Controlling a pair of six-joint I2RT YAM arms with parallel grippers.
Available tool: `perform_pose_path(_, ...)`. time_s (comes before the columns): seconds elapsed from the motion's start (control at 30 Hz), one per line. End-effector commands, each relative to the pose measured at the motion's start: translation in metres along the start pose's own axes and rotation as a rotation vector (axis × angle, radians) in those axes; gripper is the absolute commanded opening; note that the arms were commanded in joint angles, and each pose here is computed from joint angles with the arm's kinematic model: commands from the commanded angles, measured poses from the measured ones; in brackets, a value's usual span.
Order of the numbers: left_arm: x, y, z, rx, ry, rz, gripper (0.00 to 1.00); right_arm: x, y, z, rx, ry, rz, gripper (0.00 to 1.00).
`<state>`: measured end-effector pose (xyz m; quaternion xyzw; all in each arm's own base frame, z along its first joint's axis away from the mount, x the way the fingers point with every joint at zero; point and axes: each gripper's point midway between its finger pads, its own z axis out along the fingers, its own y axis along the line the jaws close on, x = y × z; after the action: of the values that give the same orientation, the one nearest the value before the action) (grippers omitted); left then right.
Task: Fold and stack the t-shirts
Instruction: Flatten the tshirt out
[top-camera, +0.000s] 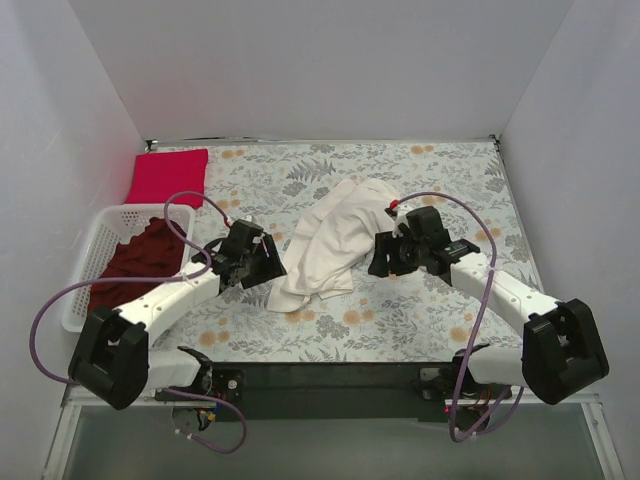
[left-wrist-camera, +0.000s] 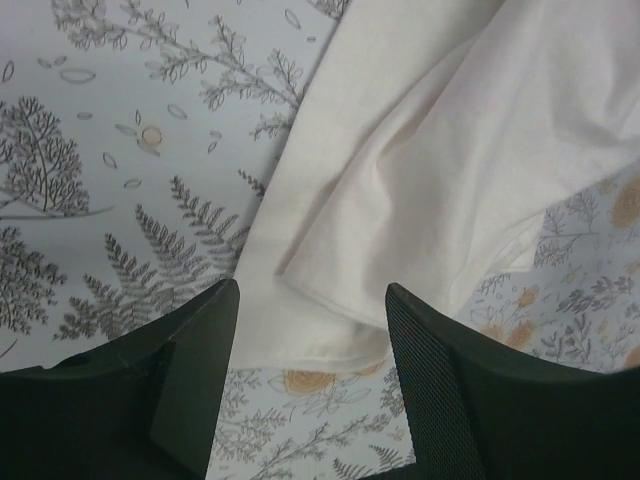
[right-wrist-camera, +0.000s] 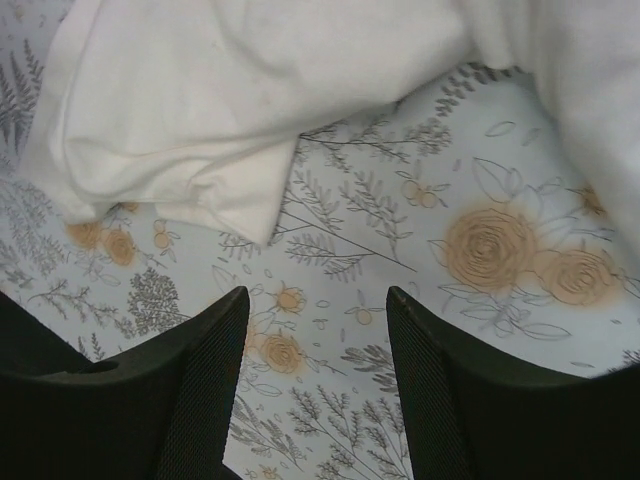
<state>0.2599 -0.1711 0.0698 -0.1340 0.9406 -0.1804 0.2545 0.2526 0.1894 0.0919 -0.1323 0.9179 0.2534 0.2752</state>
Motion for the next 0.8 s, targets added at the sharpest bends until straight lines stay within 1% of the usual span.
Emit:
perform_pose_path(0.0, 0.016, 0.024, -0.017, -0.082, -0.009, 0.023, 0.59, -0.012, 0.024, 0.012, -0.044, -0.038, -0.084, 0.64)
perform_pose_path(0.1, 0.039, 0.030, -0.021, -0.109, 0.031, 0.040, 0.59, -0.007, 0.037, 0.025, -0.060, -0.001, -0.119, 0.63)
perform_pose_path(0.17, 0.050, 0.031, -0.021, -0.129, 0.039, 0.053, 0.53, -0.004, 0.047, 0.030, -0.076, 0.015, -0.142, 0.63)
perform_pose_path(0.23, 0.059, 0.037, -0.017, -0.152, 0.057, 0.052, 0.51, -0.004, 0.055, 0.035, -0.086, 0.023, -0.167, 0.63)
perform_pose_path(0.47, 0.056, 0.048, -0.006, -0.216, 0.019, 0.058, 0.50, 0.008, 0.066, 0.045, -0.060, 0.042, -0.246, 0.62)
perform_pose_path(0.77, 0.072, 0.050, 0.007, -0.230, 0.065, 0.081, 0.49, 0.022, 0.062, 0.056, -0.044, 0.057, -0.263, 0.62)
